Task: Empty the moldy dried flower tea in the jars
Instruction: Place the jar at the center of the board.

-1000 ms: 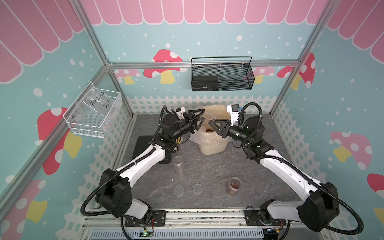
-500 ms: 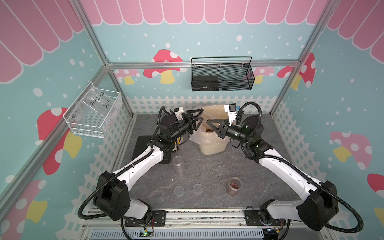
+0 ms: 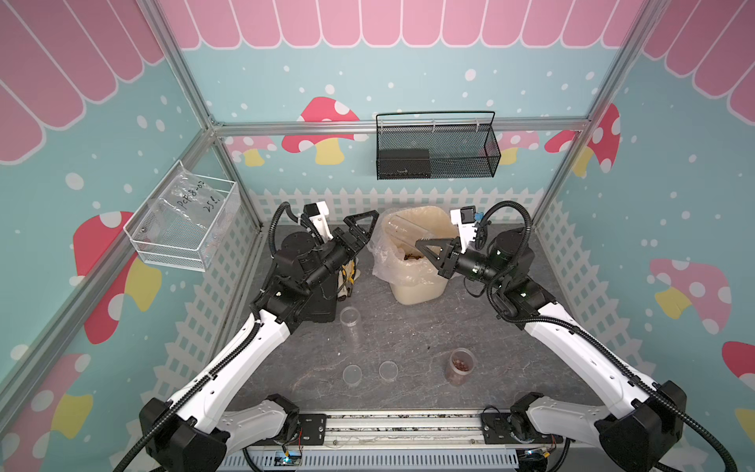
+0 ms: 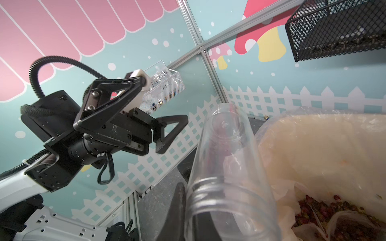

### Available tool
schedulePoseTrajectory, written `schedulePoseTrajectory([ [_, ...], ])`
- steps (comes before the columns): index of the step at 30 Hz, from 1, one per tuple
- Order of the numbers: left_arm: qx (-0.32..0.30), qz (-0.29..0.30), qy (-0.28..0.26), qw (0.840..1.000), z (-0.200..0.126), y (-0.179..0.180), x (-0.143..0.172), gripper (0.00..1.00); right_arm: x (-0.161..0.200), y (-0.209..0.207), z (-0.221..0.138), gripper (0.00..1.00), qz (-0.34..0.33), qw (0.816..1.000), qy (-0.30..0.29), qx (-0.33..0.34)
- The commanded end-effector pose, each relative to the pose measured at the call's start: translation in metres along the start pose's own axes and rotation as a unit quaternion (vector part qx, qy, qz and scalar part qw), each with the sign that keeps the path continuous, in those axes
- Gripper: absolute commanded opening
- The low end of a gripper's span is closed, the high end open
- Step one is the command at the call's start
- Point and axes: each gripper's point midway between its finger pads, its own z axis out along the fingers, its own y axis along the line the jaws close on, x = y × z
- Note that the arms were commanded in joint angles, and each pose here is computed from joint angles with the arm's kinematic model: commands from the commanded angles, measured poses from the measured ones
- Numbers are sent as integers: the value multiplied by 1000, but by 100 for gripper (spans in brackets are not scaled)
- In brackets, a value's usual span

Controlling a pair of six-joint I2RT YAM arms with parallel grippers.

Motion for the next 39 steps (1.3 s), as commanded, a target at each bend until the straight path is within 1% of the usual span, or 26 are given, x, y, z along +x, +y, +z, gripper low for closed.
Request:
schedulePoseTrajectory([
  [1, -60, 151, 14, 987, -20, 20, 4, 100, 5, 6, -9, 0, -6, 1000, 27, 8],
  [4, -81, 216, 29, 973, -35, 28, 9, 100, 17, 8, -13, 0, -3, 998, 63, 18],
  [8, -92, 259, 51, 960, -48, 38, 19, 100, 38, 11, -18, 0, -9, 991, 128, 40],
  [11, -98, 274, 60, 955, -54, 44, 24, 100, 51, 13, -22, 0, -26, 983, 173, 61],
  [16, -107, 284, 59, 951, -59, 51, 27, 100, 65, 19, -29, 0, -43, 974, 214, 66],
  [19, -112, 290, 56, 949, -62, 54, 26, 100, 80, 18, -30, 0, -54, 965, 248, 70],
  [24, -128, 303, 50, 943, -66, 60, 24, 100, 118, 4, -29, 0, -68, 941, 319, 92],
  [32, -133, 303, 55, 942, -68, 66, 28, 100, 186, -16, -26, 0, -76, 890, 438, 103],
  [36, -139, 304, 56, 941, -68, 70, 29, 100, 213, -19, -28, 0, -72, 868, 483, 93],
  [39, -141, 304, 58, 940, -68, 73, 30, 100, 226, -20, -28, 0, -74, 856, 504, 90],
])
